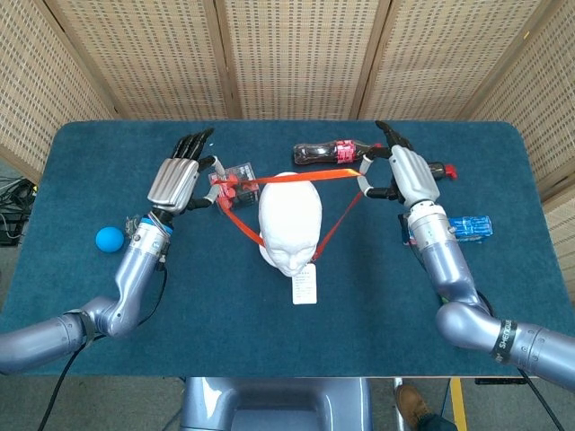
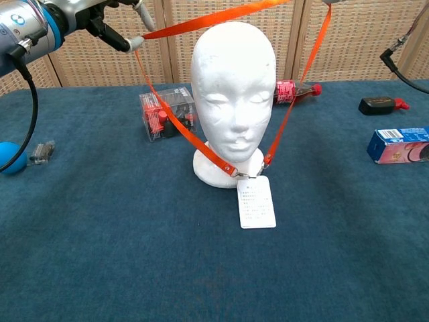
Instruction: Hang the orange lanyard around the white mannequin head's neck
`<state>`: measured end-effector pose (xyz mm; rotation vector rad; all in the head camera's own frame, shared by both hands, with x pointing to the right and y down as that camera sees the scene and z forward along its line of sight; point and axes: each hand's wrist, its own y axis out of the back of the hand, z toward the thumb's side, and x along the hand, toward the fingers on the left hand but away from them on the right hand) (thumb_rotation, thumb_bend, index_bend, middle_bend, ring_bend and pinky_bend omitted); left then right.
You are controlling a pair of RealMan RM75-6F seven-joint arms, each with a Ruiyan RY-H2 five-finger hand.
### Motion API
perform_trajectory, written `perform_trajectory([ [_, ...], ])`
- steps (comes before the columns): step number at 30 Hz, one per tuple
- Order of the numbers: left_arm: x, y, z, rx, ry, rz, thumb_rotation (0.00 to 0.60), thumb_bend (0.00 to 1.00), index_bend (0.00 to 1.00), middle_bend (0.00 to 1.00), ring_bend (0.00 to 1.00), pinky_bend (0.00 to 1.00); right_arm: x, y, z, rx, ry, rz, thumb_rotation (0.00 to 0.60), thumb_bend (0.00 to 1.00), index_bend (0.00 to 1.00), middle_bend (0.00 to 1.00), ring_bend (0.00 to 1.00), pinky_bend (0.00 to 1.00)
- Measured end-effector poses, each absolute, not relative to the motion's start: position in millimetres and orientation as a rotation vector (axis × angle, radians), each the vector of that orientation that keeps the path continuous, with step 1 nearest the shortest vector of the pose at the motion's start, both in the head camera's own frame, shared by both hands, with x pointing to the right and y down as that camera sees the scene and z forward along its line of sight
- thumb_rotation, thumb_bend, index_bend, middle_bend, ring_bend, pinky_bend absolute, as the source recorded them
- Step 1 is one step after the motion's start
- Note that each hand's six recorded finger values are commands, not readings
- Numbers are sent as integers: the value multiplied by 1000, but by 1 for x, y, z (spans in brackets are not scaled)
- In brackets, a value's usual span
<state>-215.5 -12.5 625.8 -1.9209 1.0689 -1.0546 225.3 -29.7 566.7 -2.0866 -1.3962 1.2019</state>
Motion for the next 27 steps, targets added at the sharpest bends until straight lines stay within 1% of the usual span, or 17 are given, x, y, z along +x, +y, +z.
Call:
perform_trajectory([
  [1,-215,-13,629,-1931,1066,-1063,600,388,0,0,0,0,226,-32,570,-2078,-1392,1212,600,479,417,9,0,0],
  [2,-215,-14,630,-1937,1066,-1068,600,313,0,0,0,0,226,-34,573,-2072,-1387,1220,600,332,284,2,0,0],
  [3,-214,-14,631,-1941,1070,-1067,600,258,0,0,0,0,225,-35,576,-2067,-1380,1227,600,253,214,0,0,0],
  [4,-214,-14,630,-1946,1080,-1060,600,181,0,0,0,0,225,-36,579,-2059,-1373,1235,600,174,151,0,0,0],
  [5,-214,-15,630,-1949,1090,-1053,598,118,0,0,0,0,226,-36,580,-2049,-1368,1238,600,137,118,0,0,0],
  [6,-214,-15,629,-1952,1099,-1043,596,89,0,0,0,0,226,-37,581,-2038,-1360,1239,600,128,104,0,0,0],
  [8,-214,-16,626,-1955,1118,-1018,584,38,0,0,0,0,228,-38,580,-2006,-1351,1234,600,119,75,0,0,0],
  [10,-215,-17,623,-1953,1132,-997,579,13,0,0,0,0,231,-39,578,-1972,-1354,1224,600,113,64,0,0,0],
  [13,-218,-18,621,-1953,1136,-1000,578,8,0,0,0,0,238,-39,578,-1943,-1366,1225,600,110,63,0,0,0],
  [18,-221,-16,614,-1944,1131,-992,578,9,0,0,0,0,247,-36,574,-1913,-1359,1234,600,138,65,0,0,0],
  [21,-230,-13,606,-1923,1124,-986,562,8,0,0,0,0,256,-30,569,-1887,-1343,1234,600,156,67,7,0,0],
  [22,-235,-11,604,-1909,1111,-990,553,8,0,0,0,0,261,-27,566,-1873,-1335,1235,600,170,67,41,1,0],
  [23,-242,-9,602,-1892,1095,-1001,548,8,0,0,0,0,267,-23,564,-1856,-1329,1238,600,199,67,113,39,0],
  [24,-250,-6,600,-1871,1077,-1019,547,8,0,0,0,0,274,-20,562,-1835,-1324,1241,600,229,67,180,89,1],
  [25,-262,-2,597,-1843,1054,-1043,548,8,0,0,0,0,283,-15,559,-1804,-1320,1241,600,282,66,288,191,36],
  [26,-272,2,594,-1827,1040,-1061,548,8,0,0,0,0,290,-10,556,-1779,-1317,1241,600,323,66,360,277,93],
  [27,-282,7,591,-1813,1028,-1082,549,8,0,0,0,0,299,-5,554,-1755,-1313,1243,600,395,66,460,397,239],
])
